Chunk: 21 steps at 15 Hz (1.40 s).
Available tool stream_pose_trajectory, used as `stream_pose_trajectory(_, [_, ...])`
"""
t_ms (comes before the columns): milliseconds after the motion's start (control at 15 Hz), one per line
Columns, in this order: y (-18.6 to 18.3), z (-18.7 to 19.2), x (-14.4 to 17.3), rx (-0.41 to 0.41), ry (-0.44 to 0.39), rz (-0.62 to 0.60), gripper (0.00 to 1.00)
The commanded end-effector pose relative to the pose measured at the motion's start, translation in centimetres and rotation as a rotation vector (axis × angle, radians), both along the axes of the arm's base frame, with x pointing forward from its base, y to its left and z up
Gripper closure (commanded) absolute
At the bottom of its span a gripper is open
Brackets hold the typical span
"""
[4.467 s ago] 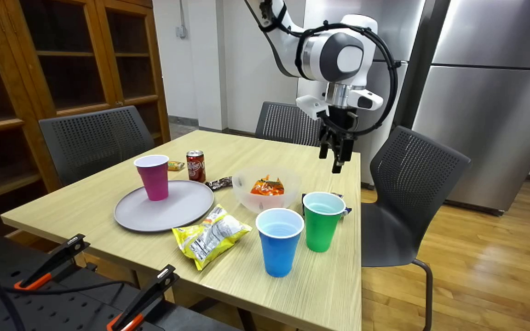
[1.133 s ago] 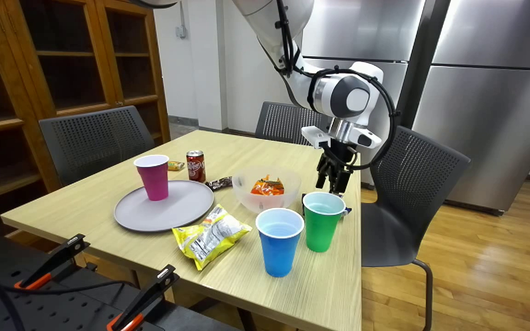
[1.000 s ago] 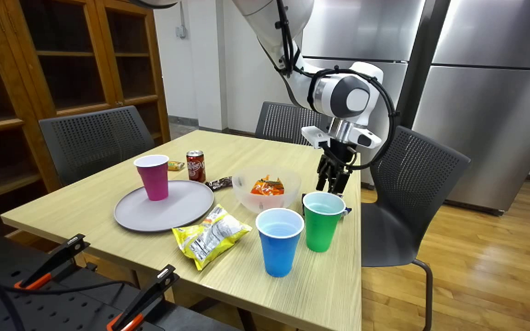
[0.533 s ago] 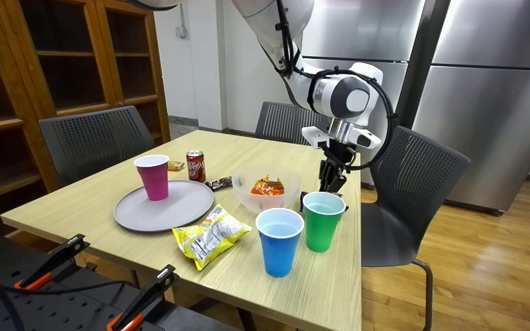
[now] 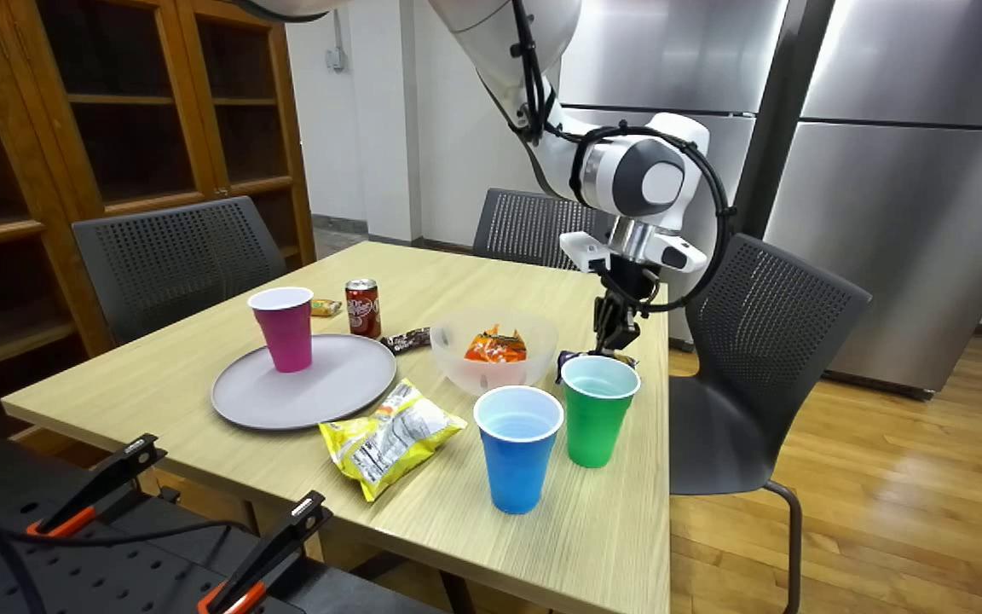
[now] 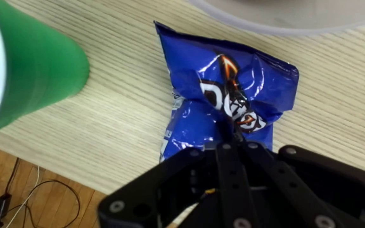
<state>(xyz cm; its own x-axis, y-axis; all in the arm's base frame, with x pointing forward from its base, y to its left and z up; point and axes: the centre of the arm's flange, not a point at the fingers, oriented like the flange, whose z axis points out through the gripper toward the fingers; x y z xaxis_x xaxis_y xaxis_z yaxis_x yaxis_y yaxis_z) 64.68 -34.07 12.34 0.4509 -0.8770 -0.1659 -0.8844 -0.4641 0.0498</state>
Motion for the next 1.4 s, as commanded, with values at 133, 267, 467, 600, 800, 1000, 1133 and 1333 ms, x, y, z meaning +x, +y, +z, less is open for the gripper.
stream_pose_trajectory(133, [-0.2, 2.6, 1.3, 0.004, -0.036, -0.017, 1.0])
stream_pose_trajectory(267, [-0.3, 3.5, 1.6, -0.001, -0.056, -0.012, 1.0])
stream_pose_trajectory(467, [-0.6, 5.4, 1.8, -0.008, -0.091, -0.008, 1.0])
stream_pose_trajectory(600, [-0.7, 6.7, 1.9, -0.016, -0.114, -0.003, 1.0])
stream_pose_trajectory(800, [-0.4, 8.9, 1.9, -0.029, -0.149, 0.011, 1.0])
stream_pose_trajectory(1000, [0.2, 11.2, 1.8, -0.046, -0.188, 0.032, 1.0])
stream_pose_trajectory(1133, [0.8, 12.4, 1.7, -0.06, -0.214, 0.049, 1.0])
stream_pose_trajectory(1333, [2.1, 13.7, 1.4, -0.071, -0.241, 0.081, 1.0])
